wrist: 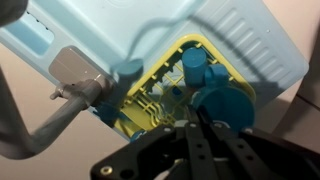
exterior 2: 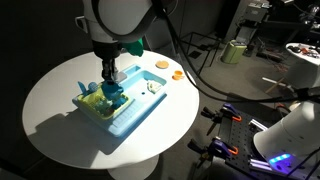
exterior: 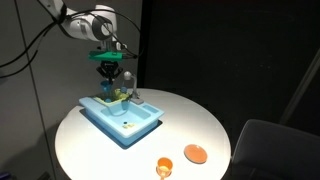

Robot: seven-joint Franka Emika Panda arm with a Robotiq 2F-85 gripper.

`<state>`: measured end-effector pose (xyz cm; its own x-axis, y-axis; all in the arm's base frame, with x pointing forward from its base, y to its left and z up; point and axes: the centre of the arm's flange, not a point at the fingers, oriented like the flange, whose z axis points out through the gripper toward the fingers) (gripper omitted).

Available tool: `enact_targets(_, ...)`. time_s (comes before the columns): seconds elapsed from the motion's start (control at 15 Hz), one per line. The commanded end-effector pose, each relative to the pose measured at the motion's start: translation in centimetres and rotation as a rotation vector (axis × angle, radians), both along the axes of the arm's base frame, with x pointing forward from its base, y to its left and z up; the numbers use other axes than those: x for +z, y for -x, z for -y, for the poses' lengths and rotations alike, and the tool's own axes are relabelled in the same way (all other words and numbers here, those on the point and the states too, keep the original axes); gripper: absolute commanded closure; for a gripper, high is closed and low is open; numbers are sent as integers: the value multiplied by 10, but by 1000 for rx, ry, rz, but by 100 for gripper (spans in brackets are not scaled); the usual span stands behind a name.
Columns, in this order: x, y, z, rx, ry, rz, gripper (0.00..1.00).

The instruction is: Put the blue cup in the sink

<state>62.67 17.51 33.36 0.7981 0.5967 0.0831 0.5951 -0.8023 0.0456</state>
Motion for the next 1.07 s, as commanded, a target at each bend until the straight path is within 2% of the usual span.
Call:
enact_targets(0.0, 0, 0, 0, 0, 0, 0, 95)
enact_targets(0.07, 0, 0, 0, -1, 0, 0, 99)
enact_targets(0.2, -1, 0, 1, 0, -1, -4, 99)
enact_targets(0.27, -2, 0, 1, -2, 0, -7, 70)
enact_targets(0.33, -2, 0, 1, -1, -1, -8, 69)
enact_targets(0.4, -3, 0, 1, 0, -1, -9, 63)
enact_targets(0.87, 0, 8, 0, 6, -2, -8, 7)
enact_targets(0.93, 1, 11, -1, 13, -4, -7, 1)
enact_targets(1.0, 2, 14, -3, 20, -5, -7, 0)
